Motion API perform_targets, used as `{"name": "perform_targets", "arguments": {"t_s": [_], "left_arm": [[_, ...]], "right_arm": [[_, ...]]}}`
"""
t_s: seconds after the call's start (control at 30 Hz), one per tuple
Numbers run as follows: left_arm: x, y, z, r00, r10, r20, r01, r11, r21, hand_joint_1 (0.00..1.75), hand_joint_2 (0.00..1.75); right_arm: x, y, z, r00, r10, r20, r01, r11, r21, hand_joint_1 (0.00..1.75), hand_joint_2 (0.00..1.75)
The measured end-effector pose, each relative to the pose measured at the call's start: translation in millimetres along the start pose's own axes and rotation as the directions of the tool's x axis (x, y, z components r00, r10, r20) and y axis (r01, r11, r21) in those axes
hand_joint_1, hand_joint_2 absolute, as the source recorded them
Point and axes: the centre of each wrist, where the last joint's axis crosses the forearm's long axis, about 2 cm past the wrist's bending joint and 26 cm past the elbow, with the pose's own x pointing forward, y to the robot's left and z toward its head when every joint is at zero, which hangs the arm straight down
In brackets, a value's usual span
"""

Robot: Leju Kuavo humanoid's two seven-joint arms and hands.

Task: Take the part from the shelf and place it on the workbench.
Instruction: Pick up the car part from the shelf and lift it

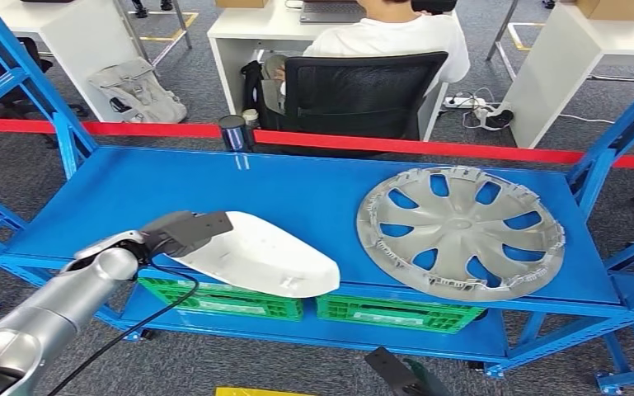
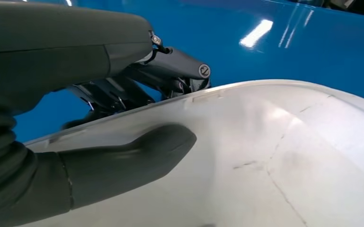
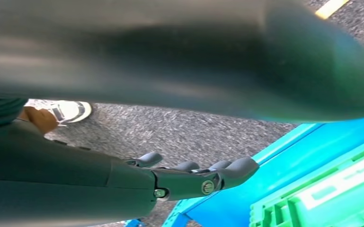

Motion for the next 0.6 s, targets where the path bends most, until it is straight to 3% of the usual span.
{"name": "perform_targets", "arguments": {"t_s": [0.03, 0.1, 0.23, 0.6], "left_arm": [[0.3, 0.6, 0.1, 1.0, 0.0, 0.01, 0.0, 1.0, 0.004, 1.75, 0.0], [2.2, 2.5, 0.4, 0.999, -0.003, 0.04, 0.002, 1.0, 0.017, 1.75, 0.0], [11.2, 8.7, 1.0, 0.993, -0.02, 0.112, 0.013, 0.998, 0.061, 1.75, 1.75], [39.7, 25.0, 5.0, 0.973, -0.073, 0.221, 0.034, 0.985, 0.172, 1.75, 1.75]], "right_arm": [[-0.1, 0.0, 0.0, 1.0, 0.001, -0.001, -0.001, 1.0, 0.001, 0.0, 0.0], [-0.2, -0.1, 0.0, 1.0, 0.004, 0.0, -0.004, 1.0, 0.004, 0.0, 0.0], [-0.5, -0.1, 0.1, 1.0, 0.0, 0.003, 0.0, 1.0, 0.007, 0.0, 0.0], [-1.4, -0.7, 0.2, 1.0, -0.006, 0.01, 0.006, 1.0, 0.005, 0.0, 0.0]]}}
